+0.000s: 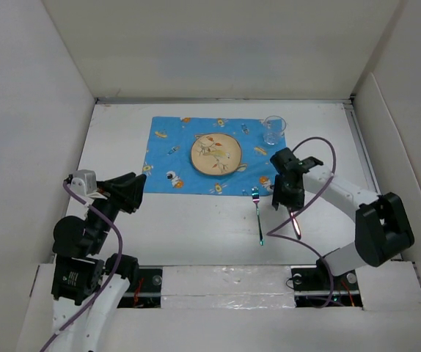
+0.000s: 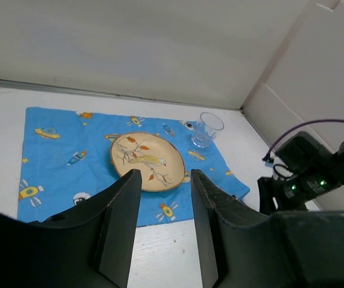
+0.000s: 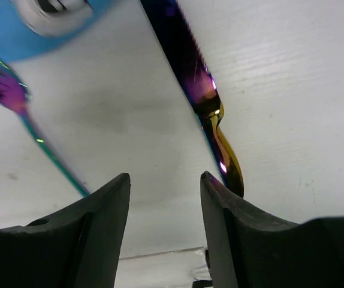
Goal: Set the dinner table for one person
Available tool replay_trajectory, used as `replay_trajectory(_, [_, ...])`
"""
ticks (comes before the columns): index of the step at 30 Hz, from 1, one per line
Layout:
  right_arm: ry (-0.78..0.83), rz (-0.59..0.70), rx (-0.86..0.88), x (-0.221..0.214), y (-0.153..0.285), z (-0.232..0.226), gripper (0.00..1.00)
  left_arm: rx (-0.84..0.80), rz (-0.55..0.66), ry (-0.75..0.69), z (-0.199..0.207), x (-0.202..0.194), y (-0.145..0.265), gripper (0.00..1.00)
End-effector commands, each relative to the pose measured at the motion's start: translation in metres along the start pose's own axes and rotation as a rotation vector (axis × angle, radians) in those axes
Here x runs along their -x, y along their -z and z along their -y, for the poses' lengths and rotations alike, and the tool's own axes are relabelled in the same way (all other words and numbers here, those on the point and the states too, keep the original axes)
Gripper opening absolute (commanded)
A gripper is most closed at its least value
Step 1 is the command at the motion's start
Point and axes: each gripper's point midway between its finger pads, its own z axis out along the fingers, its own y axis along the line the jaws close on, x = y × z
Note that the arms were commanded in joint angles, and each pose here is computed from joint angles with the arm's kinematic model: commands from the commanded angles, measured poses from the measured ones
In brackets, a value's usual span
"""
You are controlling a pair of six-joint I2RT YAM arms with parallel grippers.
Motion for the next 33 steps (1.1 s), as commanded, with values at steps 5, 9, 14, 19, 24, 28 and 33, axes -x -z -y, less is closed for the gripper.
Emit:
replay_trajectory(5, [-0.013, 0.007, -0.092, 0.022, -0.004, 0.035, 0.62, -0.017, 0.058, -0.029, 0.005, 0.015, 0.006, 0.35])
replay_trajectory(9, [-0.016, -0.05, -0.043, 0.013, -0.015, 0.031, 0.66, -0.01, 0.059, -0.03, 0.004, 0.016, 0.005, 0.35])
replay_trajectory(14, [0.013, -0.122, -0.002, 0.006, -0.032, 0.03, 0.67, 0.006, 0.059, -0.032, 0.001, 0.016, 0.004, 0.34])
replay_trajectory(19, [0.015, -0.205, 0.103, -0.022, -0.04, 0.009, 0.58, 0.022, 0.061, -0.034, -0.002, 0.016, 0.005, 0.34])
replay_trajectory(24, [0.017, -0.19, 0.151, -0.038, -0.027, -0.012, 0.4, 0.026, 0.065, -0.032, -0.002, 0.016, 0.005, 0.34])
replay_trajectory(28, [0.019, -0.153, 0.12, -0.041, -0.024, -0.017, 0.27, 0.018, 0.066, -0.032, -0.001, 0.016, 0.006, 0.34])
replay_trajectory(33, [0.032, -0.109, 0.032, -0.027, -0.031, -0.012, 0.35, 0.009, 0.067, -0.031, 0.001, 0.016, 0.007, 0.34])
